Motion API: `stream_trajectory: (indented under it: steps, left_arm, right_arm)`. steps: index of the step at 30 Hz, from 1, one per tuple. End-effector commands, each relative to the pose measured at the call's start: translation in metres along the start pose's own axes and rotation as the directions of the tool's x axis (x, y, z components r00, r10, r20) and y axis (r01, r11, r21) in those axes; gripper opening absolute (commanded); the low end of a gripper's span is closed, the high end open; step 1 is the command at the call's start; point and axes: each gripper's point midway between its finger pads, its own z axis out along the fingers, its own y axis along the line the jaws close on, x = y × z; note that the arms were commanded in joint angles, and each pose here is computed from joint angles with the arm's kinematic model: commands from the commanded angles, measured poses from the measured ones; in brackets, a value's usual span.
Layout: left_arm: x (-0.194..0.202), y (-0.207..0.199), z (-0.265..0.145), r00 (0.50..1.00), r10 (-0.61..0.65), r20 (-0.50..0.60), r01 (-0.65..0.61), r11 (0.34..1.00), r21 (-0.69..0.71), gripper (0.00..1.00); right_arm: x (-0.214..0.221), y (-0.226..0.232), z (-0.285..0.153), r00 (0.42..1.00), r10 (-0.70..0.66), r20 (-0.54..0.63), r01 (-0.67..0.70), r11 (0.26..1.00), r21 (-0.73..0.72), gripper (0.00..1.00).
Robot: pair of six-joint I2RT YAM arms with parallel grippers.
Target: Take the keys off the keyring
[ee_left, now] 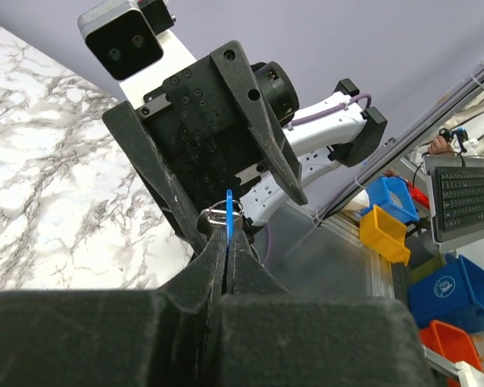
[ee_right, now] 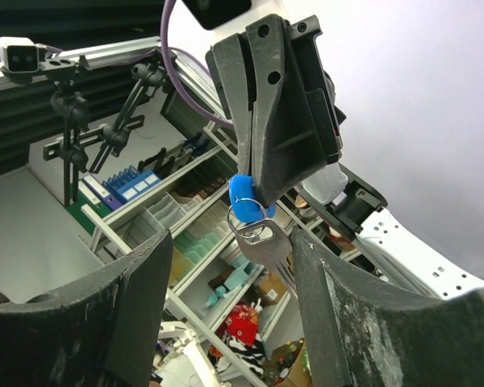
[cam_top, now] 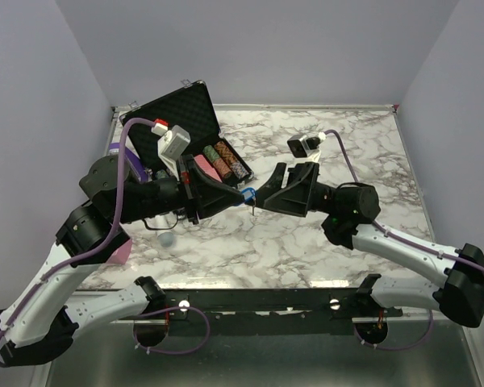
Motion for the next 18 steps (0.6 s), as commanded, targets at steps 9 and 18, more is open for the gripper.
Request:
stream_trajectory:
  steps: [9, 18]
  left_arm:
    - [-0.0222, -0.0202, -0.0140, 0.996, 0.022, 0.085, -0.025, 0.999, 0.032, 0.00]
    - [-0.0196, -0.0188, -0.0169, 0.996, 0.013, 0.085, -0.015, 1.000, 0.022, 0.00]
  right_arm:
    - [-0.0067, 0.0248, 0.0088, 0.999, -0.025, 0.040, 0.029, 0.994, -0.104, 0.63]
    - [-0.0070, 0.0237, 0.0102, 0.999, -0.019, 0.047, 0.024, 0.995, -0.101, 0.58]
